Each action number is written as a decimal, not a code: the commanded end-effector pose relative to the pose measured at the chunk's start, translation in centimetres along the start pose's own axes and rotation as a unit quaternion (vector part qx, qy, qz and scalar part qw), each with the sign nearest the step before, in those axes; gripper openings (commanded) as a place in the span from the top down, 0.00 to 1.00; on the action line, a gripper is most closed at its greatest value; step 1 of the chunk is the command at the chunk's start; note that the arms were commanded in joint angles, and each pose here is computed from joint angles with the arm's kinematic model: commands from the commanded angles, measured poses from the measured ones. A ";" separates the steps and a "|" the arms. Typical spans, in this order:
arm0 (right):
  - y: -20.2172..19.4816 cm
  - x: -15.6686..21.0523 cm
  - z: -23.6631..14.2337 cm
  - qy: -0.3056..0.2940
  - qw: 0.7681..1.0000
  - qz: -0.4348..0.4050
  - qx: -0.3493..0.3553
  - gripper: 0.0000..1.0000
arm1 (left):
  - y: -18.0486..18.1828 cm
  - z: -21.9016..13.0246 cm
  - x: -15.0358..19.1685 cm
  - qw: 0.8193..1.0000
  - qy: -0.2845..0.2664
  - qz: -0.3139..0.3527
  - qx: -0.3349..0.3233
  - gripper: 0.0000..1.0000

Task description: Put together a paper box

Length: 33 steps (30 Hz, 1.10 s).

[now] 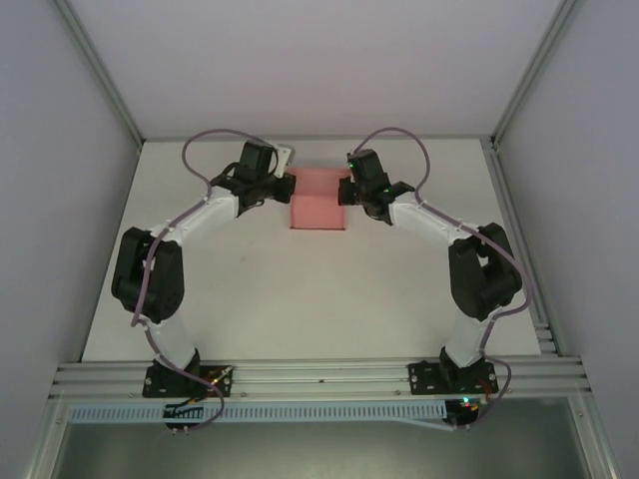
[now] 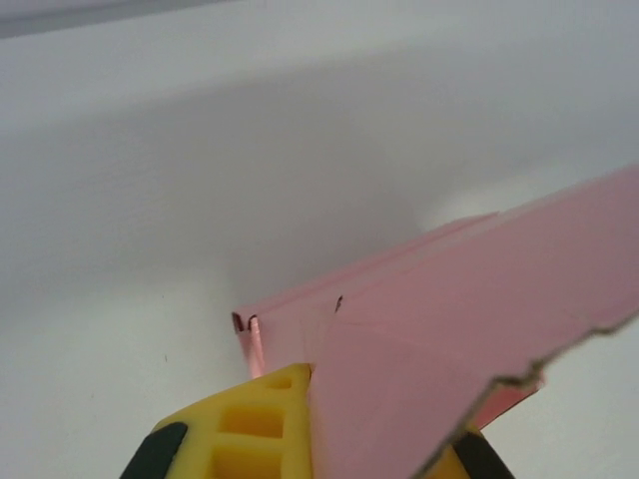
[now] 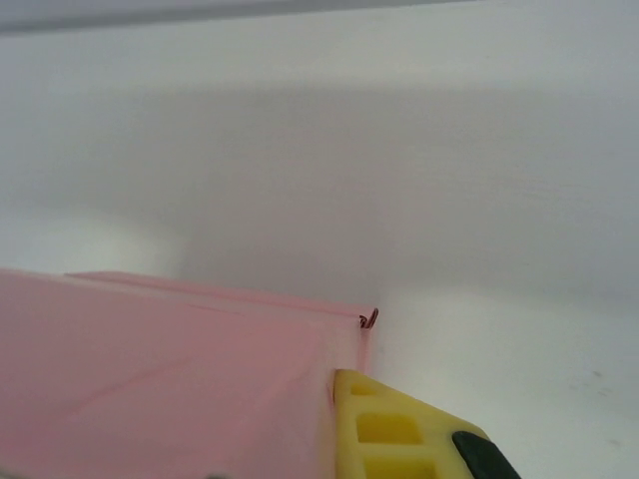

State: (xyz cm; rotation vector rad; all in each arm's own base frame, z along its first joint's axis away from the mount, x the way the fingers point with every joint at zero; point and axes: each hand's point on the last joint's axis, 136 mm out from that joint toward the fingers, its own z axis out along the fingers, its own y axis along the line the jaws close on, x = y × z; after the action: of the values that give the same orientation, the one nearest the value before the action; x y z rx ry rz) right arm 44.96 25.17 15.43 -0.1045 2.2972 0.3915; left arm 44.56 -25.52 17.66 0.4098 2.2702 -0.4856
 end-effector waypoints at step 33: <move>0.2 9.4 2.5 -0.016 0.995 -0.006 0.098 1.00 | -0.1 2.9 9.4 0.998 -0.031 -0.054 0.015 1.00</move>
State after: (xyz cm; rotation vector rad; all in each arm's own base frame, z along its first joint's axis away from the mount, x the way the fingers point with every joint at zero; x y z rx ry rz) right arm 43.48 26.76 10.74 0.0817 2.1754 0.2155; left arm 43.27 -24.64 11.87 0.2226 2.1384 -0.5017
